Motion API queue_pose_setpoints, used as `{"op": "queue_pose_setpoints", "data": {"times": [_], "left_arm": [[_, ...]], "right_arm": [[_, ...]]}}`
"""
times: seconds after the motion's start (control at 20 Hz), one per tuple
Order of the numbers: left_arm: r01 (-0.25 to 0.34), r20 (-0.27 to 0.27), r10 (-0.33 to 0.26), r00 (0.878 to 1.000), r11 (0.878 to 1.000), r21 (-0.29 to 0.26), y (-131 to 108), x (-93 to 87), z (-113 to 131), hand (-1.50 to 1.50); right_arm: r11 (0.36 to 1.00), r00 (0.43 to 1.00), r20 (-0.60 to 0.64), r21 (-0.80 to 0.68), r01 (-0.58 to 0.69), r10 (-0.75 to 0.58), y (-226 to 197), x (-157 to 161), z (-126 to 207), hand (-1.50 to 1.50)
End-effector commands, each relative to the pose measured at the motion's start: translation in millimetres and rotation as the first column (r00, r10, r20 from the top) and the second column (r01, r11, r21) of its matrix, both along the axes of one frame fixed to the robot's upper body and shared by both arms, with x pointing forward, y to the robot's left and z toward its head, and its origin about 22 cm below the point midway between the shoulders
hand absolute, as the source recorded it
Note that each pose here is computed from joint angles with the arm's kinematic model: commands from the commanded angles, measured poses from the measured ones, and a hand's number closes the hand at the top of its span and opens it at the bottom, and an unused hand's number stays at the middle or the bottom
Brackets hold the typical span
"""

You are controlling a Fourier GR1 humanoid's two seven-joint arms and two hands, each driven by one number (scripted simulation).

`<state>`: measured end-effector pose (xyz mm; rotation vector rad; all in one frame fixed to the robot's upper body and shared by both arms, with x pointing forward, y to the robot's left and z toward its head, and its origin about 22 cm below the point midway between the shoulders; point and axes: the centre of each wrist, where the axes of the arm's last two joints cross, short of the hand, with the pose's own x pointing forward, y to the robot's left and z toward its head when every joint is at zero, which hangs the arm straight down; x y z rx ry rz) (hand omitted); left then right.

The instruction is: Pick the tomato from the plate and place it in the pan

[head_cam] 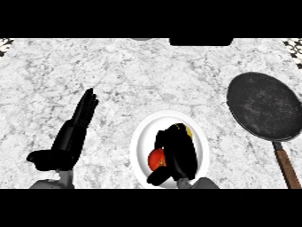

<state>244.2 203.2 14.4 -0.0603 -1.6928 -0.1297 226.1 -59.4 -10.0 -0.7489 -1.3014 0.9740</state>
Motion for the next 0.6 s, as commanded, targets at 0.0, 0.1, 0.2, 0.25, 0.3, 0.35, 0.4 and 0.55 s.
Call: {"op": "queue_pose_setpoints", "data": {"times": [0.0,0.1,0.2,0.25,0.3,0.35,0.4,0.55], "left_arm": [[0.02,0.013,-0.02,1.0,1.0,0.006,0.6,4.3,6.4,0.0],[0.004,0.007,-0.004,1.0,1.0,0.011,1.1,-5.4,1.9,0.0],[-0.001,-0.009,0.001,1.0,1.0,-0.007,3.5,-1.4,-6.1,0.0],[0.016,0.011,-0.016,1.0,1.0,-0.002,8.4,-3.2,2.8,0.0],[0.005,0.009,-0.005,1.0,1.0,0.005,-7.0,6.7,-16.1,0.0],[0.001,-0.015,-0.001,1.0,1.0,-0.007,-6.4,-5.1,-17.9,0.0],[0.0,0.007,-0.001,1.0,1.0,0.016,-2.0,-7.8,-7.3,0.0],[0.004,0.012,-0.004,1.0,1.0,-0.01,-7.2,1.3,-1.4,0.0]], "right_arm": [[0.985,0.985,-0.026,-0.045,0.167,-0.168,8.3,23.2,20.0,1.5],[0.961,0.96,-0.062,-0.066,0.27,-0.274,-6.6,61.4,41.3,1.5],[0.94,0.948,-0.039,-0.147,0.308,-0.317,8.3,65.3,53.1,1.5],[0.926,0.934,-0.008,-0.133,0.354,-0.358,9.2,73.5,46.7,1.5],[0.92,0.928,0.054,-0.121,0.372,-0.368,20.3,72.9,59.0,1.5],[0.907,0.918,0.118,-0.148,0.394,-0.379,17.8,74.4,71.4,1.5],[0.894,0.904,0.164,-0.155,0.42,-0.396,11.8,76.9,79.5,1.5],[0.884,0.859,0.303,-0.093,0.459,-0.414,32.9,67.5,93.1,1.5]]}}
